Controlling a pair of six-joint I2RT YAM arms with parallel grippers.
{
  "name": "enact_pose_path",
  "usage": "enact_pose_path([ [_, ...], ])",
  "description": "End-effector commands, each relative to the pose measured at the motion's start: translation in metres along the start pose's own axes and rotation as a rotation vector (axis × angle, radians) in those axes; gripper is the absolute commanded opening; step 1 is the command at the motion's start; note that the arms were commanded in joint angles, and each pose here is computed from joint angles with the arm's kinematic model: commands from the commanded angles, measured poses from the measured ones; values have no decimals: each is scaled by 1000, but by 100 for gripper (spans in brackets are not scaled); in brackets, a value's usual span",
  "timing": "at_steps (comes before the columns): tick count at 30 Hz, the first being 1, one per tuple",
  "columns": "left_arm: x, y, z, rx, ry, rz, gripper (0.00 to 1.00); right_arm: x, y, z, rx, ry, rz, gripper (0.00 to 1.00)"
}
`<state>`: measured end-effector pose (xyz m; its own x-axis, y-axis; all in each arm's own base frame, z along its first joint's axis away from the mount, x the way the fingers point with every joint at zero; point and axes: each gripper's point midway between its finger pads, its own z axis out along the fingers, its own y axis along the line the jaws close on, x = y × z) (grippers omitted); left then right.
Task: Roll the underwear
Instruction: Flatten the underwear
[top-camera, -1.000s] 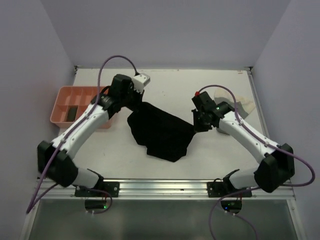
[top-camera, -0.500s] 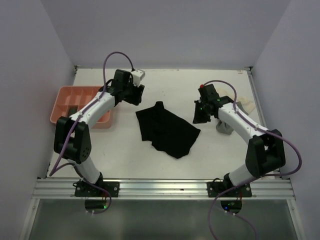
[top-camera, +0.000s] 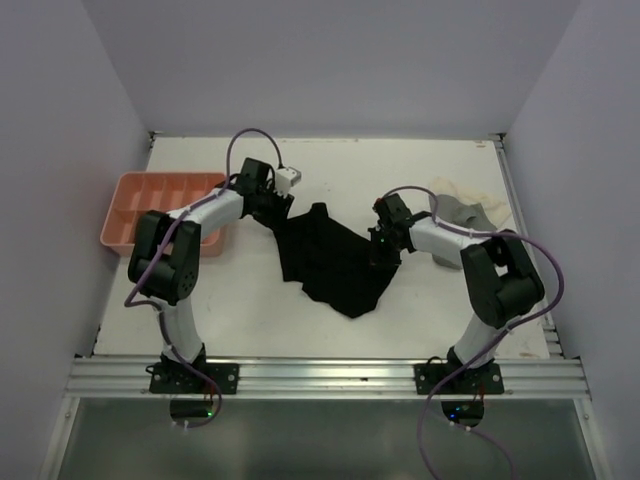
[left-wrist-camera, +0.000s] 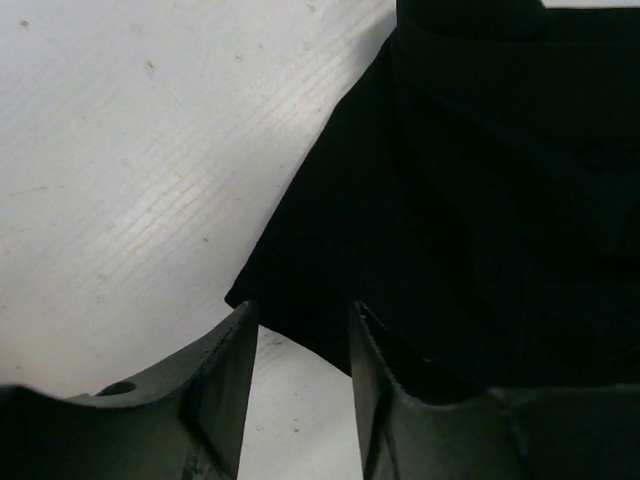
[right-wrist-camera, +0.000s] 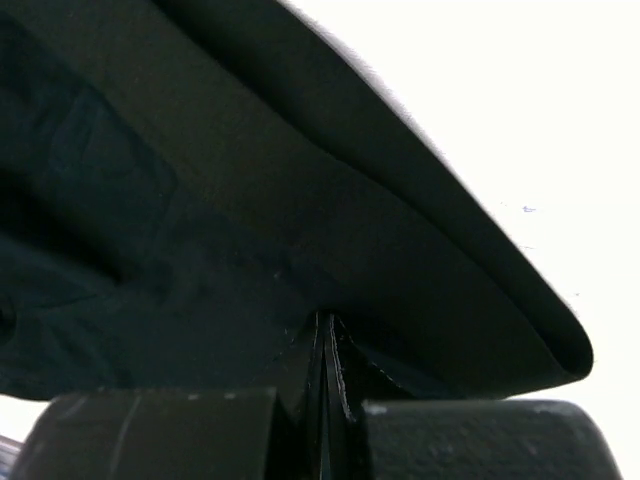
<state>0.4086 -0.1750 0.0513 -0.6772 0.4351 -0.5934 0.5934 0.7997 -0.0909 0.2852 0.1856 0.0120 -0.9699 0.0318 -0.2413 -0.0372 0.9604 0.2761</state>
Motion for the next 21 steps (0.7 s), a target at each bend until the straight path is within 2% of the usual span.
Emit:
enact_pose_path([
  [1,9,-3,8,44,3,12,42,36,-11,8,31,57,-17,0],
  [2,19,-6,8,57,30,10,35,41,-12,6,27,60,-12,0],
  [4,38,-12,6,82,73,25,28,58,-7,-3,-11,71,-22,0],
  [5,44,-16,0,98,84,34,17,61,-2,-9,-33,64,-30,0],
  [6,55,-21,-3,123,104,61,11,62,4,-15,-59,54,-38,0],
  [8,52,-30,-13,165,65,85,5,54,20,-40,-119,-17,-50,0],
  [10,36,-28,-33,133,-19,103,12,39,30,-62,-138,-72,-64,0],
  [11,21,-23,-36,105,-74,117,32,32,33,-73,-144,-104,-67,2],
  [13,-5,-16,-42,69,-131,125,50,17,41,-87,-150,-145,-71,6],
  [14,-13,-12,-40,55,-140,124,60,13,42,-89,-145,-153,-70,12],
  [15,-29,-6,-33,51,-152,126,61,7,44,-90,-144,-160,-70,14],
  [17,-30,2,-11,56,-115,111,63,-1,48,-88,-145,-173,-64,19],
  [18,-46,8,-8,46,-139,115,63,-6,50,-86,-146,-178,-64,20],
  [20,-36,12,17,62,-78,93,63,-14,52,-84,-140,-195,-52,20],
  [21,-47,14,18,62,-90,101,63,-22,55,-82,-139,-215,-49,20],
])
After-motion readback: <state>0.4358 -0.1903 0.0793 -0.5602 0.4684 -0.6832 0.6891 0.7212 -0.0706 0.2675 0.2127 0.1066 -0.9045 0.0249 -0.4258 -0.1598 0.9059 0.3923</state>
